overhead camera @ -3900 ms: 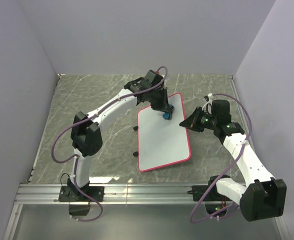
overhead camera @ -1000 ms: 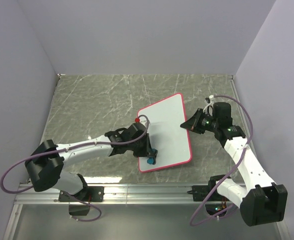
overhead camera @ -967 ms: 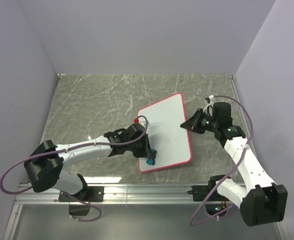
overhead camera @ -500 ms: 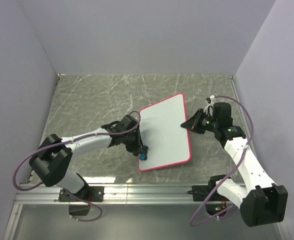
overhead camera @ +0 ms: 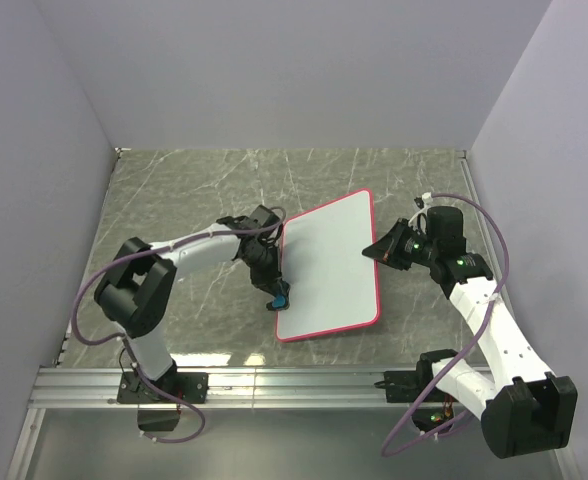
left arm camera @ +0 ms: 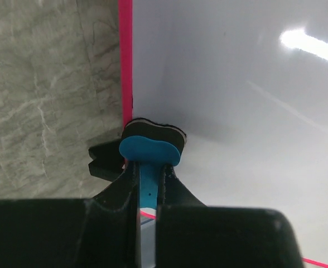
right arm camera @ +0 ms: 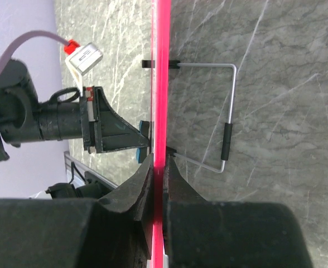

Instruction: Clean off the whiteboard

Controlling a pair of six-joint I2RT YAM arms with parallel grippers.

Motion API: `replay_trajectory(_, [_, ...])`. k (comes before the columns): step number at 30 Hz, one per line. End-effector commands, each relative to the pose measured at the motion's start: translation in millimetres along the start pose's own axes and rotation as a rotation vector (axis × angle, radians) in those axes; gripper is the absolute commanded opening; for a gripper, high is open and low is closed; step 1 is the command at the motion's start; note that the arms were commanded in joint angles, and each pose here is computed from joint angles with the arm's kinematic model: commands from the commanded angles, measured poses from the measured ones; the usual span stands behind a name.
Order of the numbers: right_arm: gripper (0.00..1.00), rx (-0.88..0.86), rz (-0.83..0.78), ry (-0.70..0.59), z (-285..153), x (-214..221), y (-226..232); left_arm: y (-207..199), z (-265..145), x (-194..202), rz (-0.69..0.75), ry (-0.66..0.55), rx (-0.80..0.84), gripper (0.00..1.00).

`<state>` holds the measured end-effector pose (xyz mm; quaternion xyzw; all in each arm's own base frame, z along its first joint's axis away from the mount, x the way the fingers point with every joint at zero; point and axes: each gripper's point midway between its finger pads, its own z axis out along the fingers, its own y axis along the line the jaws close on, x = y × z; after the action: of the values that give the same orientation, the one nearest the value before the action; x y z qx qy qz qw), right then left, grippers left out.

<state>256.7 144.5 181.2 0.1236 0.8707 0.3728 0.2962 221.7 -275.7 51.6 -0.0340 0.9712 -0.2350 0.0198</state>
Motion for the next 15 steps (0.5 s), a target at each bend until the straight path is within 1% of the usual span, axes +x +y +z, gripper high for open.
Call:
replay_trajectory(1, [0.0, 0.009, -0.05, 0.06, 0, 19, -7, -3, 25, -69, 0.099, -0.215, -0.074, 0.0])
replay_trajectory(3, [0.0, 0.003, -0.051, 0.064, 1, 21, -7, -18, 21, -79, 0.105, -0.219, -0.045, 0.0])
replay_trajectory(4, [0.0, 0.0, -0.051, 0.063, 2, 21, -7, -36, 12, -92, 0.115, -0.244, -0.015, 0.0])
replay_trajectory(5, [0.0, -0.004, -0.05, 0.069, 2, 22, -7, -45, 9, -97, 0.119, -0.249, -0.001, 0.0])
replay_trajectory(6, [0.0, -0.006, -0.048, 0.07, 3, 22, -7, -48, 14, -101, 0.117, -0.24, -0.004, 0.0])
replay_trajectory(7, [0.0, -0.011, -0.05, 0.069, 3, 22, -6, -66, 6, -113, 0.129, -0.261, 0.03, 0.0])
replay_trajectory(8, [0.0, -0.013, -0.05, 0.073, 4, 23, -6, -69, 7, -116, 0.126, -0.255, 0.032, 0.0])
replay_trajectory(9, [0.0, -0.015, -0.05, 0.077, 5, 25, -6, -69, 17, -119, 0.12, -0.236, 0.024, 0.0])
replay_trajectory(10, [0.0, -0.018, -0.053, 0.079, 5, 25, -6, -82, 13, -129, 0.128, -0.256, 0.046, 0.0])
replay_trajectory(11, [0.0, -0.016, -0.051, 0.083, 6, 26, -7, -84, 15, -134, 0.126, -0.258, 0.043, 0.0])
replay_trajectory(12, [0.0, -0.015, -0.047, 0.085, 7, 27, -9, -77, 30, -136, 0.116, -0.228, 0.011, 0.0])
replay_trajectory(13, [0.0, -0.018, -0.048, 0.09, 8, 29, -9, -91, 24, -148, 0.125, -0.253, 0.035, 0.0])
replay_trajectory(14, [0.0, -0.014, -0.044, 0.095, 9, 30, -11, -87, 38, -151, 0.117, -0.23, 0.02, 0.0])
replay_trajectory(15, [0.0, -0.015, -0.042, 0.093, 9, 29, -10, -88, 40, -153, 0.114, -0.217, 0.014, 0.0])
